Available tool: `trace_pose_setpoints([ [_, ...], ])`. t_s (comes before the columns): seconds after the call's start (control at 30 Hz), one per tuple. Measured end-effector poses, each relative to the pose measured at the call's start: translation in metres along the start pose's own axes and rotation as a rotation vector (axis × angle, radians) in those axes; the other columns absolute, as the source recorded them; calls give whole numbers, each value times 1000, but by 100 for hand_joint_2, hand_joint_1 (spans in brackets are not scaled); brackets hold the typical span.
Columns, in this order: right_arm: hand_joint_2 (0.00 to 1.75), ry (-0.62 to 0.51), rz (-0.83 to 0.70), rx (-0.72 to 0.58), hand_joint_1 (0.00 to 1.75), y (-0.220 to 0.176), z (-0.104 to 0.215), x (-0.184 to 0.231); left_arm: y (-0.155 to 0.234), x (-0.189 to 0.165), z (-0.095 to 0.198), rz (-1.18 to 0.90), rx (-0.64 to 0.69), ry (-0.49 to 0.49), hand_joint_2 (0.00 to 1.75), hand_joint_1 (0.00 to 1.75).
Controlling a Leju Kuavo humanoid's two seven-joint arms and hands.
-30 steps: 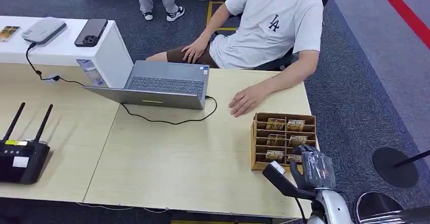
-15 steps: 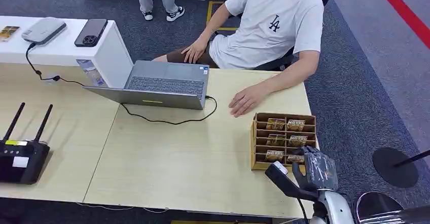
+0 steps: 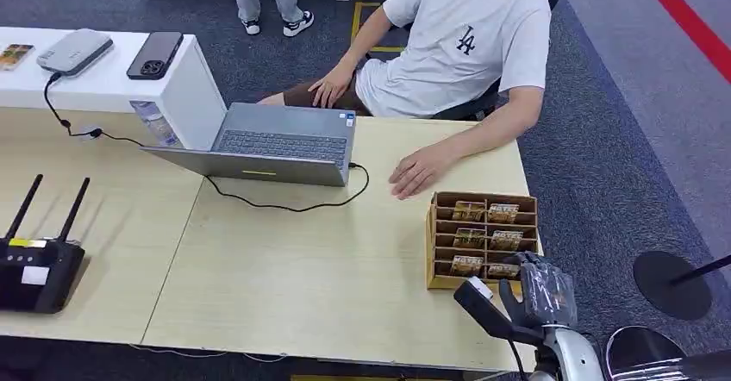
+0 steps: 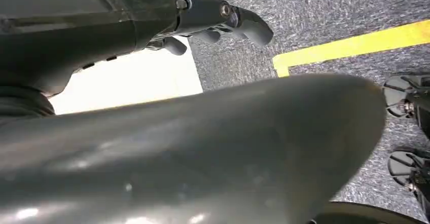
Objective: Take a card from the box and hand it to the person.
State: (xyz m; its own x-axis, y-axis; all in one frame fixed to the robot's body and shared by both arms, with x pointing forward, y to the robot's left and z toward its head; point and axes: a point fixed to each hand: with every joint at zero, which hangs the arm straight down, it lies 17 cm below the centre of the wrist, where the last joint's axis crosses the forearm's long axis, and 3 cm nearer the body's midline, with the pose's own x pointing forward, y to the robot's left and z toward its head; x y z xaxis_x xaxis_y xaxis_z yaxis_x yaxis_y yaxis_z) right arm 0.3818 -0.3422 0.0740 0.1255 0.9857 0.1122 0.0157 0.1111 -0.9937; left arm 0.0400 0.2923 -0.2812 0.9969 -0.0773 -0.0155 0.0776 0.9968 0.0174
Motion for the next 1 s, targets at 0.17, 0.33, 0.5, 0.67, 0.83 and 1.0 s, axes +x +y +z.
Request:
trace_pose_setpoints([
  [0.17, 175, -1, -2, 9, 94, 4, 1, 0, 0, -1, 0, 0, 0, 5, 0, 0],
  [0.33, 175, 0, -4, 9, 99, 5, 1, 0, 0, -1, 0, 0, 0, 5, 0, 0],
  [0.5, 175, -3, -5, 8, 148, 4, 0, 0, -2, 1, 0, -1, -8, -8, 0, 0],
  [0.67, 175, -5, -9, 12, 154, 7, 0, 1, -2, 5, 0, -1, -13, -32, 0, 0],
  [0.83, 175, -5, -13, 6, 154, 6, 0, 0, 0, 7, 0, -11, -8, -48, 175, 0],
  [1.0, 175, -4, -15, 4, 154, 6, 0, 0, 0, 8, 0, -25, -7, -52, 175, 0],
])
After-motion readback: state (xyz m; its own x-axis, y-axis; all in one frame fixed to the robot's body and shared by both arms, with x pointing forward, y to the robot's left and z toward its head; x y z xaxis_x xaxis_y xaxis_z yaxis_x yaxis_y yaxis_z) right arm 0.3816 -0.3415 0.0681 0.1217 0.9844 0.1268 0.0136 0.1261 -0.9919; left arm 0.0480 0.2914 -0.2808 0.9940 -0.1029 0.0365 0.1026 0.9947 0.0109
